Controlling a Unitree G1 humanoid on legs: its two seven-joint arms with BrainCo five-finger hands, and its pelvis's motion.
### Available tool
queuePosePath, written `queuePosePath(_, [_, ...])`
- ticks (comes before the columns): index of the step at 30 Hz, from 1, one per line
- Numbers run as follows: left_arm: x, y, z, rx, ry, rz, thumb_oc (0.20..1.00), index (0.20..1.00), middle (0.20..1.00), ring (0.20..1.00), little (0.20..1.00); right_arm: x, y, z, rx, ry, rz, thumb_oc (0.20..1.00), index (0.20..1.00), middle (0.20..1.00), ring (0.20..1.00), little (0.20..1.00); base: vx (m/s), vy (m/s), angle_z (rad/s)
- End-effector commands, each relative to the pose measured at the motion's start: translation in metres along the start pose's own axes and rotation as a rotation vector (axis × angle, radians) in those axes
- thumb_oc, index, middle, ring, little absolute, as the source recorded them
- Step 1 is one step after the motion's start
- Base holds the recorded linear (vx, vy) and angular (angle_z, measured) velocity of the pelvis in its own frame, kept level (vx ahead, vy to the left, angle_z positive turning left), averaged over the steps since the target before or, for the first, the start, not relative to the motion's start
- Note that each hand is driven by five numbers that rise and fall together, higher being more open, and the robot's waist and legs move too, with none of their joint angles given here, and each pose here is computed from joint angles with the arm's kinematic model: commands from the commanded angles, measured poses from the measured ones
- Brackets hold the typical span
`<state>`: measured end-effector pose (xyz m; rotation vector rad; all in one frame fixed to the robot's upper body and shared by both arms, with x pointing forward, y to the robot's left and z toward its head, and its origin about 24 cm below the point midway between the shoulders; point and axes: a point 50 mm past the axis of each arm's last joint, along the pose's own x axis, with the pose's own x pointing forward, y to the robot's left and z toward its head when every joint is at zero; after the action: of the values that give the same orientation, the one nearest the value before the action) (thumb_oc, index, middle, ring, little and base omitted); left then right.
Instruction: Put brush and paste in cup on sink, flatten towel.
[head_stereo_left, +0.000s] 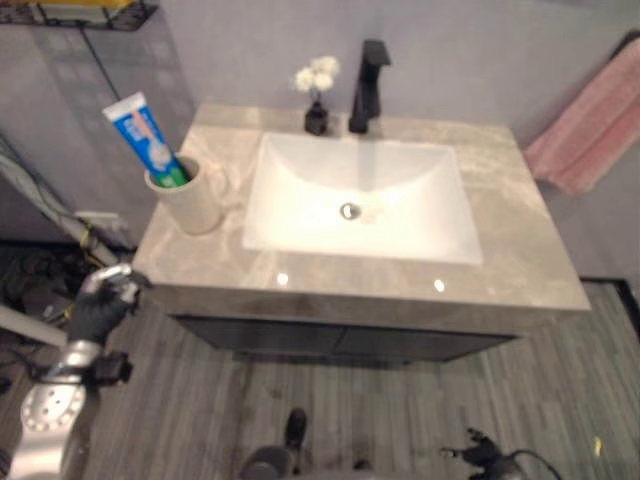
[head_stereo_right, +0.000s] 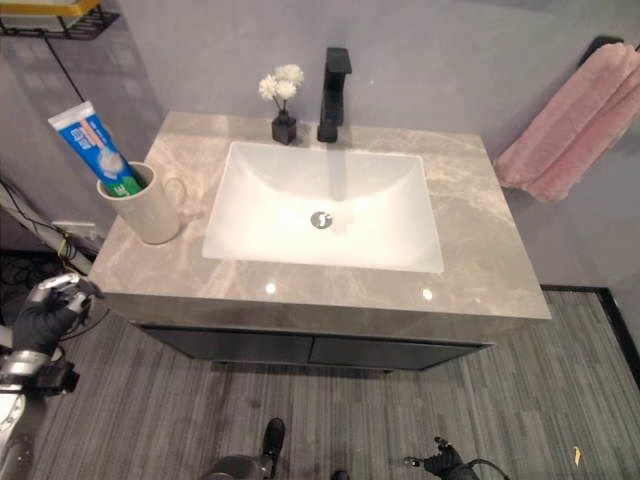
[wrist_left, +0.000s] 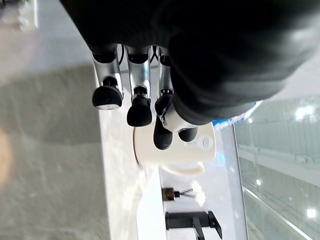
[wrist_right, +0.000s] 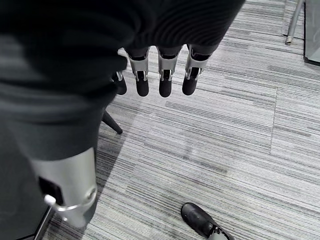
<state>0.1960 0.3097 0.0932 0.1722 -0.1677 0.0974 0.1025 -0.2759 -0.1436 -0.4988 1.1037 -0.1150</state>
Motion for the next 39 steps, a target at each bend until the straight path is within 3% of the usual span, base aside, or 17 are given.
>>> queuePosePath(1, [0.008, 0.005, 0.020, 0.045, -0.144, 0.052, 0.200, 0.200, 0.200, 0.200, 0.200, 0.004, -0.012, 0.012, -0.013, -0.020, -0.046, 1.000, 1.000, 1.000, 1.000, 1.000, 0.00, 0.000, 0.00])
queuePosePath(39, [0.049, 0.001, 0.032, 0.075, -0.232, 0.148, 0.200, 0.200, 0.200, 0.200, 0.200, 0.004, 0.005, 0.037, -0.073, -0.125, 0.006, 1.000, 1.000, 1.000, 1.000, 1.000, 0.00, -0.007, -0.06])
